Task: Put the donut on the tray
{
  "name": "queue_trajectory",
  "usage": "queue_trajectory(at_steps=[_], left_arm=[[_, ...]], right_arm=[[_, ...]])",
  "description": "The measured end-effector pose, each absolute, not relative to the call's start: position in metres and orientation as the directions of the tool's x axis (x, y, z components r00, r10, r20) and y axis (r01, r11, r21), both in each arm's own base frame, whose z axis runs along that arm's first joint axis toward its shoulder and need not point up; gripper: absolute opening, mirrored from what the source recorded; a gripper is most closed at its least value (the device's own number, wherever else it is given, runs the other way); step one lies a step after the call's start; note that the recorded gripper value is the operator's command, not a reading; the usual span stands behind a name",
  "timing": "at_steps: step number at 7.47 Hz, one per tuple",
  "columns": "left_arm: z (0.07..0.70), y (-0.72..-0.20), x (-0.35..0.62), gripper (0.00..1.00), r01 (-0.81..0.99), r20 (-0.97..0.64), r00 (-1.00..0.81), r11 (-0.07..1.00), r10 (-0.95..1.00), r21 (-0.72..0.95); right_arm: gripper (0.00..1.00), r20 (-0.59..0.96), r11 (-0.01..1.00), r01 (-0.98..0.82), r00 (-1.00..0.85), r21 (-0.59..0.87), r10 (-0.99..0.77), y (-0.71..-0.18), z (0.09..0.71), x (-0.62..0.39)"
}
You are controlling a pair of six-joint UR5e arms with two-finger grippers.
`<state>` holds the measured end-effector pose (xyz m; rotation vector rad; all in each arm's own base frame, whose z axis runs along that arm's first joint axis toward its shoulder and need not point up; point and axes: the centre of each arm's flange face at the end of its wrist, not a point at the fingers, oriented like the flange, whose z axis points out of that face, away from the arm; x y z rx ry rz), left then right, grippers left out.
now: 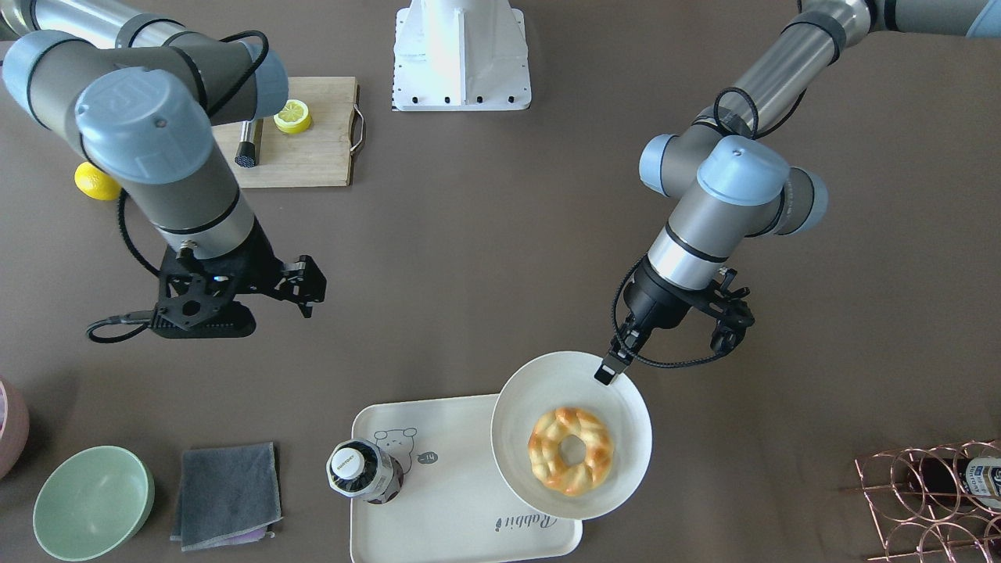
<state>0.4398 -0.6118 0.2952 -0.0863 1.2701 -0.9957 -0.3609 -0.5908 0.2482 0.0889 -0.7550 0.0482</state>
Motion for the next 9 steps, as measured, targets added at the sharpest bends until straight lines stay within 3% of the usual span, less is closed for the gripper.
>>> queue_trajectory(at_steps=[2,5,6,7,9], left_arm=[[0.274,-0.645,0.497,0.0,0.653,-0.695,-0.128,0.468,-0.708,-0.596],[0.242,-0.642,0.561,0.0,0.688,-0.687,-0.164,0.416,-0.708,-0.594],[0.237,-0.637,0.574,0.17,0.694,-0.69,-0.163,0.415,-0.705,-0.588],[0.235,-0.635,0.581,0.98,0.697,-0.693,-0.157,0.418,-0.703,-0.582],[0.247,-0.628,0.585,0.99,0.711,-0.734,-0.089,0.473,-0.673,-0.52]], right_arm=[[1.0,0.694,0.995,0.051,0.713,0.086,-0.097,-0.615,0.324,-0.274],[1.0,0.669,0.979,0.156,0.714,0.135,-0.206,-0.616,0.427,-0.168],[1.0,0.657,0.972,0.183,0.717,0.145,-0.233,-0.612,0.454,-0.143],[1.0,0.647,0.968,0.203,0.72,0.146,-0.249,-0.605,0.481,-0.12],[1.0,0.634,0.96,0.235,0.723,0.15,-0.276,-0.59,0.521,-0.082]])
